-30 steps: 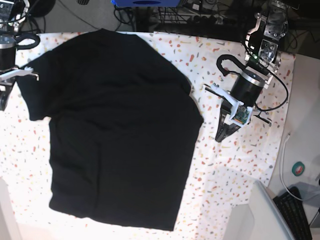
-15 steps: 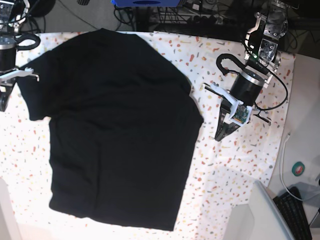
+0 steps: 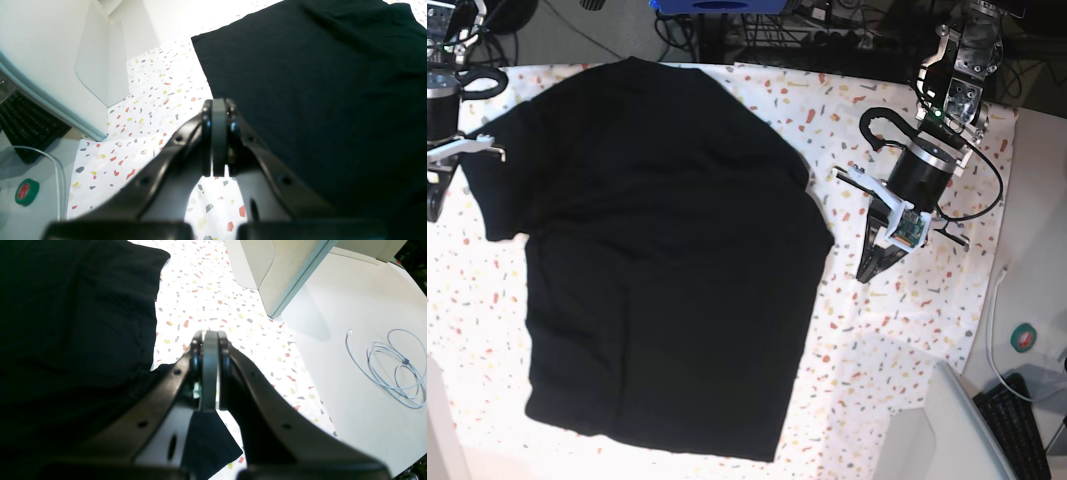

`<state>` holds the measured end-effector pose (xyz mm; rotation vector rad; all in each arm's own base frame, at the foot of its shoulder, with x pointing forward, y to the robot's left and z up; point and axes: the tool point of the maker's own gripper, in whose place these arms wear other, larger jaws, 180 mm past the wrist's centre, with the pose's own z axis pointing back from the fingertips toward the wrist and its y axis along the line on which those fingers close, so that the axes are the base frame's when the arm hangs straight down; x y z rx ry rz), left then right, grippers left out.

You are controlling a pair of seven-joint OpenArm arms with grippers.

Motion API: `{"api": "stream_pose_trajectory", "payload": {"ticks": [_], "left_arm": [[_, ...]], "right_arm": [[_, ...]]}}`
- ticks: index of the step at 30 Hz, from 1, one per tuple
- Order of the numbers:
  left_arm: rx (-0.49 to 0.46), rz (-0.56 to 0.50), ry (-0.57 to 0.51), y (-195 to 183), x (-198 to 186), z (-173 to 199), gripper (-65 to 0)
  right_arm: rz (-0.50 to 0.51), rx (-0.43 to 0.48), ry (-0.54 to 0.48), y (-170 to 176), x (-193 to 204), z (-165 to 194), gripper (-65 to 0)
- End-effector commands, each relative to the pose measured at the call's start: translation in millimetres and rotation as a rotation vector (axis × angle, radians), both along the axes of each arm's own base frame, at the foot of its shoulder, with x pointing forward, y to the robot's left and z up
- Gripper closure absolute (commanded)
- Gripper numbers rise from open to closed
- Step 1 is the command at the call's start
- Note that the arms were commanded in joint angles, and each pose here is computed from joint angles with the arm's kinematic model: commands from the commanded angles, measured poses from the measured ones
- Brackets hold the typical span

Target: Layout the t-shirt on the table in an organized manner, then fold the t-shirt properly

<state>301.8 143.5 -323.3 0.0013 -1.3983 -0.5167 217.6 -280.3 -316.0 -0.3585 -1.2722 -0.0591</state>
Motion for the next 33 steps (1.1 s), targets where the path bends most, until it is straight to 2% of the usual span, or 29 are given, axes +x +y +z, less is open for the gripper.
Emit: {"api": "stream_pose_trajectory", "payload": {"ticks": [1, 7, 14, 18, 20, 22, 27, 30, 33], "left_arm": [[-0.004, -0.003, -0.045, 2, 3, 12, 0.0], [0.01, 0.021, 0.003, 12, 4, -7, 0.0], [0.007, 0.016, -0.01, 9, 5, -1, 0.0], [0.0, 0.002, 0.022, -4, 17, -19, 0.0], [0.002, -0.008, 0.057, -10, 26, -36, 0.0], [0.001, -0.035, 0.093, -22, 34, -52, 0.0], [-0.018, -0.056, 0.145, -55, 64, -77, 0.0], [-0.009, -0.055, 0.203, -64, 73, -99, 0.0], [0.006, -0.072, 0.256, -72, 66, -119, 0.0]], "right_arm": [[0.006, -0.021, -0.044, -2, 3, 13, 0.0], [-0.014, 0.008, -0.005, -7, 4, -10, 0.0], [-0.023, 0.023, 0.011, -8, 5, -20, 0.0], [-0.082, 0.106, 0.155, -14, 3, -70, 0.0], [-0.104, 0.146, 0.226, -10, -2, -85, 0.0], [-0.121, 0.189, 0.265, 1, -7, -92, 0.0], [-0.161, 0.315, 0.449, 26, -14, -124, 0.0], [-0.174, 0.351, 0.541, 31, -20, -134, 0.0], [-0.183, 0.367, 0.59, 31, -24, -144, 0.0]]}}
